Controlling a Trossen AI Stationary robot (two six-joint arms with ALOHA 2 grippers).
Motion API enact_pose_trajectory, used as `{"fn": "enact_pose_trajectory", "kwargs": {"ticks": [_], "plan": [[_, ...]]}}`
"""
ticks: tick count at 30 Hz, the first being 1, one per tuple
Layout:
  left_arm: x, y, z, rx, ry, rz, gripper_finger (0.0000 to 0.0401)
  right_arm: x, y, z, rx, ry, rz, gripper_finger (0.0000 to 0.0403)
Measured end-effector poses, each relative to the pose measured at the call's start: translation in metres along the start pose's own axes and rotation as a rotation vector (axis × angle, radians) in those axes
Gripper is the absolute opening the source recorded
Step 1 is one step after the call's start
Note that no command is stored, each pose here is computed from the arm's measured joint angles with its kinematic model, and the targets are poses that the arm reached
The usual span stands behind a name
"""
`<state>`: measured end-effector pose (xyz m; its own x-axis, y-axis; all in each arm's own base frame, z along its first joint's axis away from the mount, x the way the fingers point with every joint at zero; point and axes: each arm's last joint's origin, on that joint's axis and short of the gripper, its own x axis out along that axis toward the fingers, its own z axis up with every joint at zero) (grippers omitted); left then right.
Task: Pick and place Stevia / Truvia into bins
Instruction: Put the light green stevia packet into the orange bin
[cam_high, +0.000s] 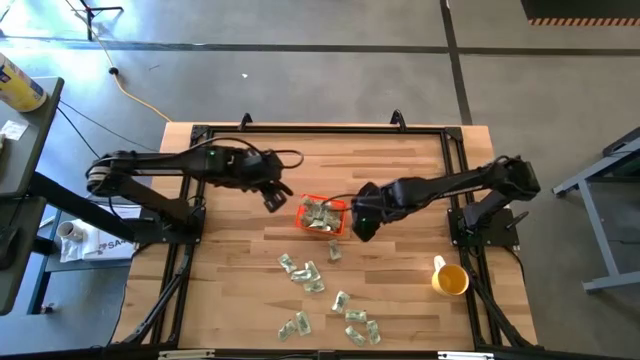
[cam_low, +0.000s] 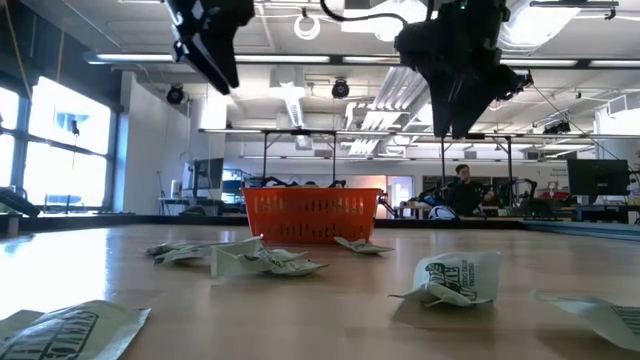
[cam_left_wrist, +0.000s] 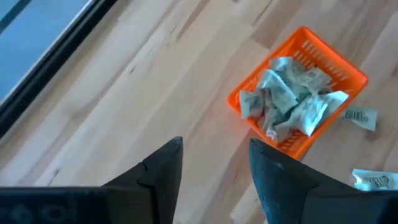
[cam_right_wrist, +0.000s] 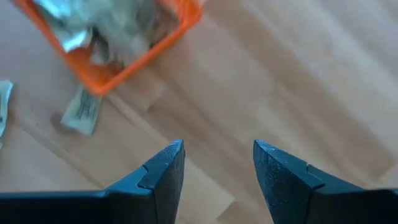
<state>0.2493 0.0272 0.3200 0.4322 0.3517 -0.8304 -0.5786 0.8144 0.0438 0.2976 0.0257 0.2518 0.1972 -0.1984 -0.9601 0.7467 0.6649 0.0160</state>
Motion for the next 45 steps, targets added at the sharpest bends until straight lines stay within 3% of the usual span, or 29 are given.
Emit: {"fn": "enact_pose_trajectory", "kwargs": {"ticks": [7, 15, 20, 25, 29, 37, 45], "plan": [[-0.015, 0.011, -0.013, -0.006, 0.066, 0.033, 0.0196, 0.032, 0.035, -0.015, 0.004, 0.078, 0.053, 0.0189], [-0.029, 0.01, -0.039, 0.018, 0.057, 0.014, 0.0188, 0.048, 0.08, -0.024, -0.04, -0.149, 0.193, 0.0181], [-0.027, 0.013, -0.063, -0.008, 0.07, 0.012, 0.0188, 0.069, 0.096, -0.031, -0.06, -0.131, 0.233, 0.0173], [-0.022, 0.018, -0.085, -0.043, 0.086, 0.02, 0.0188, 0.089, 0.108, -0.049, -0.099, -0.083, 0.219, 0.0165], [-0.019, 0.02, -0.098, -0.062, 0.098, 0.018, 0.0188, 0.094, 0.114, -0.06, -0.132, -0.129, 0.19, 0.016], [-0.016, 0.021, -0.105, -0.04, 0.114, 0.02, 0.0188, 0.111, 0.123, -0.059, -0.114, -0.183, 0.206, 0.0158], [-0.016, 0.021, -0.104, 0.016, 0.098, 0.021, 0.0188, 0.131, 0.117, -0.051, 0.07, -0.115, 0.159, 0.013]]}}
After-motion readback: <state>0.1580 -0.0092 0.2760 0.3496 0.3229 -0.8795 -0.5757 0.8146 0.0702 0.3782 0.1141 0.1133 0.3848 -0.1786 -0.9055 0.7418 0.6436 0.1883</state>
